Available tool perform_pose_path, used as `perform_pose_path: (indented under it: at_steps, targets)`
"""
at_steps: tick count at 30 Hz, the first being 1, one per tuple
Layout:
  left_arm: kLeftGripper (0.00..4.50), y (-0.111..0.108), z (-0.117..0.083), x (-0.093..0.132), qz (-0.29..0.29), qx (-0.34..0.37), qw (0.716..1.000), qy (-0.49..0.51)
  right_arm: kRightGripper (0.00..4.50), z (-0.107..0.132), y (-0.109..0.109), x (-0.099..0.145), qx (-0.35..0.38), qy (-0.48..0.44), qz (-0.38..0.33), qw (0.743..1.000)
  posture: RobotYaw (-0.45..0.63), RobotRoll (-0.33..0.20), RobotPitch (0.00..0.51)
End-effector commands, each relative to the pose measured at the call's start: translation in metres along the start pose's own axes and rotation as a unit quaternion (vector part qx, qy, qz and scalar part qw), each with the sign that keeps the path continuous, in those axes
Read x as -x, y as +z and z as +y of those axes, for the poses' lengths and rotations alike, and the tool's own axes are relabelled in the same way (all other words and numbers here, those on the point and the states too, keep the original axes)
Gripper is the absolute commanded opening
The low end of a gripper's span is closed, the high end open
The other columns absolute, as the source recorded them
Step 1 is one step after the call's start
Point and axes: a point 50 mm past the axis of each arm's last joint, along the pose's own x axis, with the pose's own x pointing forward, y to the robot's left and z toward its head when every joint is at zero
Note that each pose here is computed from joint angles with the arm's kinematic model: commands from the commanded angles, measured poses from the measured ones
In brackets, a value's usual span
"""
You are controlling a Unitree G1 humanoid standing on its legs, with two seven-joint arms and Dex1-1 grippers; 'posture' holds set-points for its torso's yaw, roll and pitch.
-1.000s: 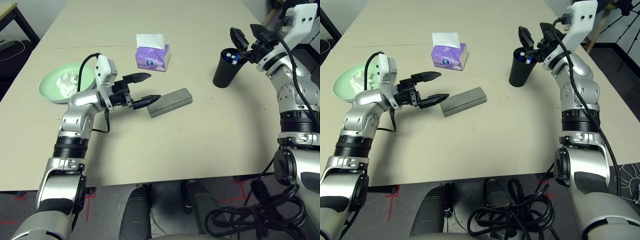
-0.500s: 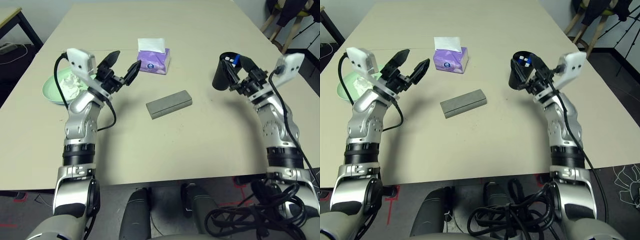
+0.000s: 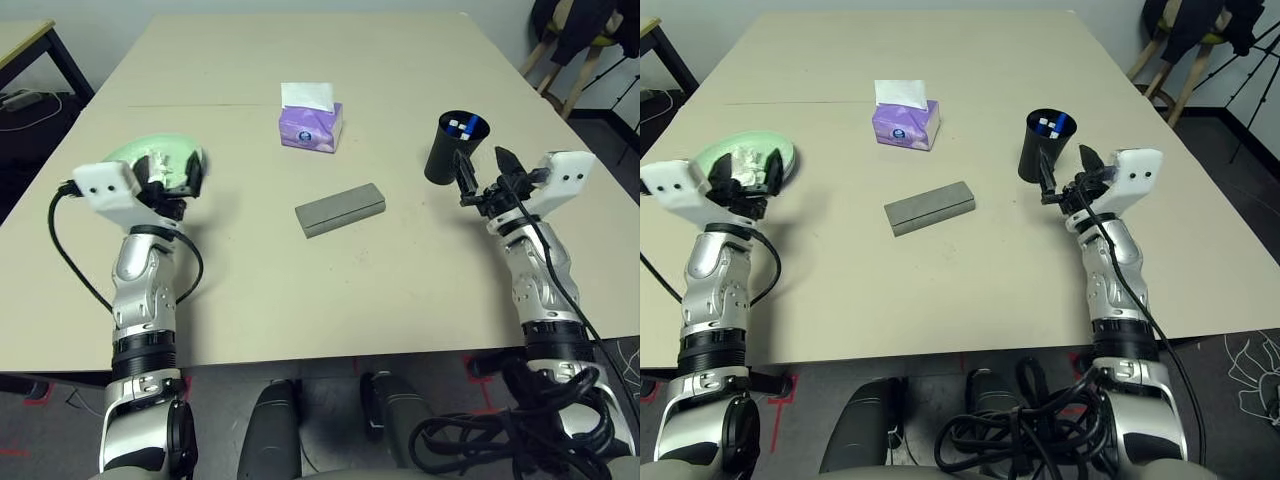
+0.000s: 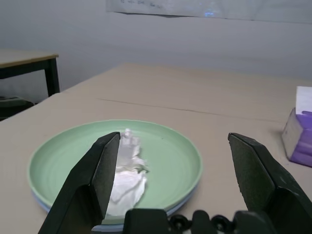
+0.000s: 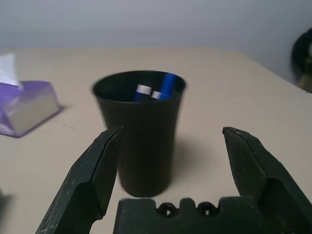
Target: Organize and tidy the items on the table.
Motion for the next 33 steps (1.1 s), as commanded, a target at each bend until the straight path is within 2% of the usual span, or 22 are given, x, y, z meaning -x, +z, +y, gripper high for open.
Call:
perform_pose_path:
  at_steps: [1, 4, 12, 21, 25, 33]
  targets:
    - [4.50, -0.009, 0.004, 0.009, 0.013, -0.029, 0.999, -0.030, 4.46, -0.002, -0.001, 0.000, -0.003, 0.001, -0.006, 1.000, 0.04, 0.000, 0.120]
    - [4.50, -0.011, 0.004, 0.015, 0.015, -0.031, 0.997, -0.065, 4.46, 0.001, -0.003, 0.000, -0.018, 0.025, -0.016, 0.999, 0.03, 0.000, 0.120]
    - [4.50, -0.019, 0.013, 0.022, 0.024, -0.044, 0.997, -0.058, 4.46, 0.007, -0.007, 0.002, -0.019, 0.036, -0.022, 0.999, 0.03, 0.000, 0.125]
    - [4.50, -0.016, 0.014, 0.011, 0.014, -0.052, 0.997, -0.051, 4.46, 0.009, -0.002, -0.004, -0.020, 0.012, -0.038, 0.999, 0.00, 0.000, 0.096]
    - [4.50, -0.016, 0.011, 0.006, 0.014, -0.055, 0.997, -0.060, 4.46, 0.012, 0.000, -0.006, -0.014, 0.021, -0.041, 0.999, -0.01, 0.000, 0.100]
    - [4.50, -0.020, 0.006, 0.012, 0.013, -0.047, 0.997, -0.060, 4.46, 0.010, 0.001, -0.008, -0.008, 0.033, -0.032, 0.999, -0.01, 0.000, 0.099]
